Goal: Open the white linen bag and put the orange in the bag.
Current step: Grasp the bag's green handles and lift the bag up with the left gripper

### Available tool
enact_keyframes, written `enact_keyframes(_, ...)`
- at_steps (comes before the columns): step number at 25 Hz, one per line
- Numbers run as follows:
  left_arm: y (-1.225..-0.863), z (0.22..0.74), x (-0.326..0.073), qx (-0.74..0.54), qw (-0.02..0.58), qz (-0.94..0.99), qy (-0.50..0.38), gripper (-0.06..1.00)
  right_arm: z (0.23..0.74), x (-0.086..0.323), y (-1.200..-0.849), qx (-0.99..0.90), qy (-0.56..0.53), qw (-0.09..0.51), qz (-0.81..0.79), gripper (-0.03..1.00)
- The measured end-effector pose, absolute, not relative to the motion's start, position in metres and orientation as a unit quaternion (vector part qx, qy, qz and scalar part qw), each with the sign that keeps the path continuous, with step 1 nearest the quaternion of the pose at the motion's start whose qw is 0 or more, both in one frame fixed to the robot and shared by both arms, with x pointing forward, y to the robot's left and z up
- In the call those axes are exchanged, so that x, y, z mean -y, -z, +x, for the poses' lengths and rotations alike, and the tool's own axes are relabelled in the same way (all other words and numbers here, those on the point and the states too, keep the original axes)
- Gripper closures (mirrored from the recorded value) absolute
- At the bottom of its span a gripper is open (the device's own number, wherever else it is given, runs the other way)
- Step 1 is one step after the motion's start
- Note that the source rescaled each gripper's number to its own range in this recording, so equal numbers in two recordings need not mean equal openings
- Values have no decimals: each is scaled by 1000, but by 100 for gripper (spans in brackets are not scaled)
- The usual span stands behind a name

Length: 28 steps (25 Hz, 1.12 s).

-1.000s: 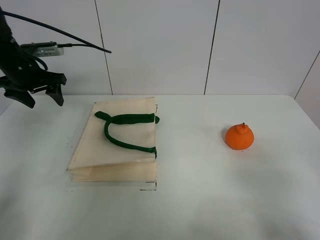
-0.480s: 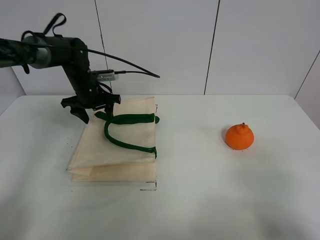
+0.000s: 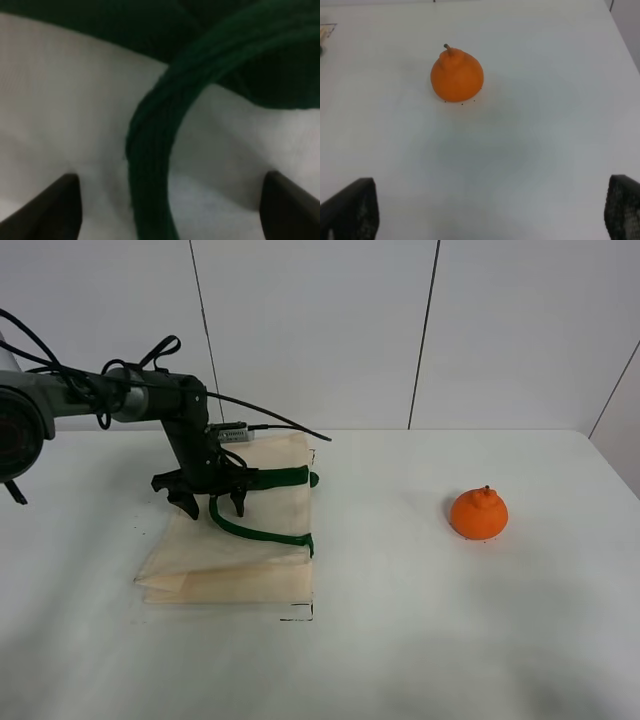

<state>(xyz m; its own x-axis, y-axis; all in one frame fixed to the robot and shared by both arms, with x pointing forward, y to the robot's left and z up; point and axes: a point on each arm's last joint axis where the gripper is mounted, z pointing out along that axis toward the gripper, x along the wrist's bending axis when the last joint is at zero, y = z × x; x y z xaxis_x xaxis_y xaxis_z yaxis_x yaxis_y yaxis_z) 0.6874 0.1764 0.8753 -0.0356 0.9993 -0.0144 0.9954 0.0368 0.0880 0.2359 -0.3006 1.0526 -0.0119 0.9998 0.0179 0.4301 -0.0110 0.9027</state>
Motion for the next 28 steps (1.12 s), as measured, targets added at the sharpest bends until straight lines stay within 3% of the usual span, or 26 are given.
enact_keyframes(3,-874,688,-176,-720,34,693,-25,-1,236,301,-1053,-598,-385,370,598,-3)
enact_keyframes(5,-873,688,-176,-720,33,692,-23,8,236,301,-1053,-598,-385,370,598,-3)
enact_keyframes(7,-872,688,-178,-718,26,695,-26,30,236,301,-1053,-598,-385,370,598,-3)
enact_keyframes(10,-875,690,-183,-716,13,697,-36,76,236,301,-1053,-598,-385,370,598,-3)
enact_keyframes(12,-879,692,-183,-717,11,696,-38,92,236,301,-1053,-598,-385,370,598,-3)
enact_keyframes(17,-917,702,-181,-715,23,697,-52,94,236,301,-1053,-598,-385,370,598,-3)
enact_keyframes(23,-1024,701,-180,-695,87,708,-93,94,236,301,-1053,-598,-385,370,598,-3)
enact_keyframes(28,-1099,684,-179,-677,180,705,-113,94,236,301,-1053,-598,-385,370,598,-3)
